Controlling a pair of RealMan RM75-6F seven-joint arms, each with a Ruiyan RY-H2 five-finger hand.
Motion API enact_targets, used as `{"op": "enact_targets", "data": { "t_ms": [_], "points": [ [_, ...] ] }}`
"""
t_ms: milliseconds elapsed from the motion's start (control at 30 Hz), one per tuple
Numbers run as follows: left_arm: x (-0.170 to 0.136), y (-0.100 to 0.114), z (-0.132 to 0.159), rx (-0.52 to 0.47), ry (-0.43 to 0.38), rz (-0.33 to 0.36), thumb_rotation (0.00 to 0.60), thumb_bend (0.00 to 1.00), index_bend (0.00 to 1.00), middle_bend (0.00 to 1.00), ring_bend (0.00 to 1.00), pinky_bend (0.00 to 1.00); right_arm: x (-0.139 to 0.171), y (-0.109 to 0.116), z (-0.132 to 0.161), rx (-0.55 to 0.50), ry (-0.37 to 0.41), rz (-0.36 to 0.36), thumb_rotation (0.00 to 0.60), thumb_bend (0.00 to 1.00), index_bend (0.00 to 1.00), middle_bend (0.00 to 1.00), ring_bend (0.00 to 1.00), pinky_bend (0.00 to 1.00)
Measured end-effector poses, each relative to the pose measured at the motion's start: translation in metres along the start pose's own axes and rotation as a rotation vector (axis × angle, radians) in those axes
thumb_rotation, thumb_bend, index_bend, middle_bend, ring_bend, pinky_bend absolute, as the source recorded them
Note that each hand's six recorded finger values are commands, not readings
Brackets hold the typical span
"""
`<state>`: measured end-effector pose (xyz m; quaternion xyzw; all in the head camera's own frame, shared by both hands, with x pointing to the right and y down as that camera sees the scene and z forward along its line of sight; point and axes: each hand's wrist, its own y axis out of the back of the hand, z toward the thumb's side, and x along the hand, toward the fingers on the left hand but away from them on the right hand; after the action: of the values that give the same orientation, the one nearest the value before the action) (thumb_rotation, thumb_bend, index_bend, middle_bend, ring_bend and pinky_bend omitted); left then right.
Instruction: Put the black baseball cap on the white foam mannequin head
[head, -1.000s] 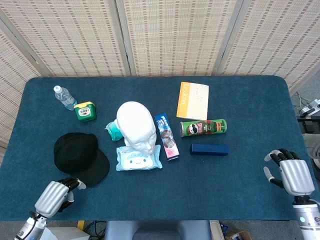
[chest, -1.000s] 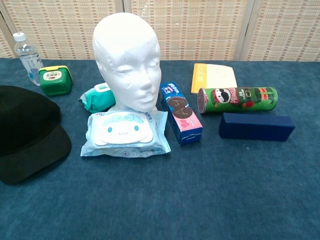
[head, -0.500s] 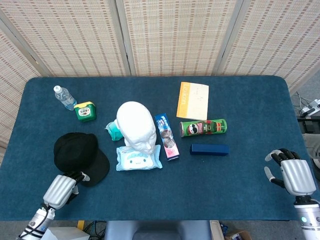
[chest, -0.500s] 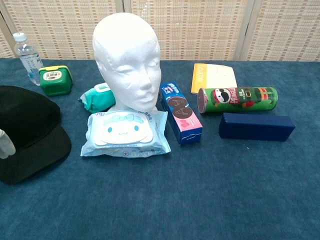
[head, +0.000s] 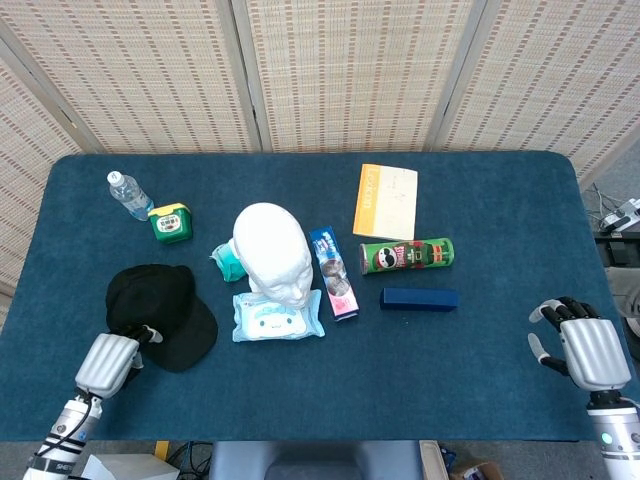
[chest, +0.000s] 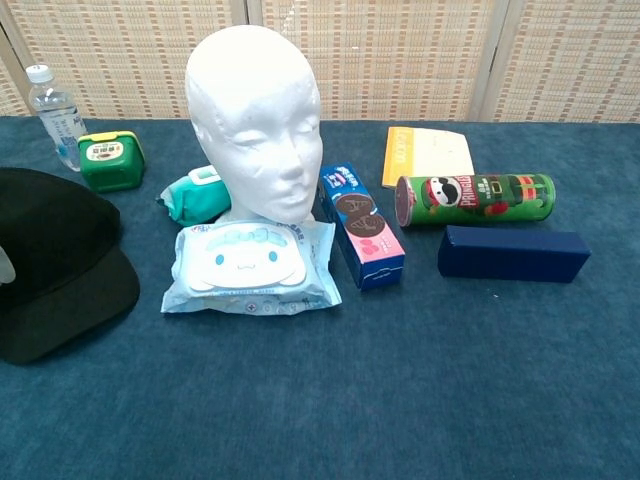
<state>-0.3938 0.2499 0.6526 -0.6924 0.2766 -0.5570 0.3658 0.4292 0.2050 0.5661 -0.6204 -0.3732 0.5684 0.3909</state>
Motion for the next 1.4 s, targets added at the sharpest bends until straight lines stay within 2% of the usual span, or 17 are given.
{"op": "enact_targets", "data": {
  "t_ms": [633,1000,1200,1267,1400],
  "points": [
    [0.011,0.014,-0.050,0.027,0.139,0.013,0.600,1.00,0.37,0.38,0.34,0.44,0.001,-0.002,0.003,0.013,0.005,0.004,0.600,0.37,0.46,0.40,0.28,0.33],
    [0.016,0.019,-0.088,0.039,0.252,-0.004,0.600,1.00,0.37,0.38,0.34,0.43,0.000,-0.002,0.002,0.010,0.001,0.005,0.600,0.37,0.46,0.40,0.28,0.33],
    [0.007,0.020,-0.086,0.033,0.251,-0.001,0.600,0.99,0.37,0.37,0.32,0.43,0.000,-0.002,0.002,0.009,0.001,0.004,0.600,0.37,0.46,0.40,0.28,0.33],
    [0.003,0.021,-0.082,0.030,0.243,0.005,0.600,0.95,0.37,0.36,0.32,0.43,0.000,-0.002,0.002,0.010,0.002,0.004,0.600,0.37,0.46,0.40,0.28,0.33],
    [-0.007,0.027,-0.074,0.024,0.225,0.032,0.600,0.76,0.41,0.39,0.33,0.43,0.000,-0.002,0.002,0.011,0.003,0.006,0.600,0.37,0.46,0.40,0.28,0.33]
  ]
}}
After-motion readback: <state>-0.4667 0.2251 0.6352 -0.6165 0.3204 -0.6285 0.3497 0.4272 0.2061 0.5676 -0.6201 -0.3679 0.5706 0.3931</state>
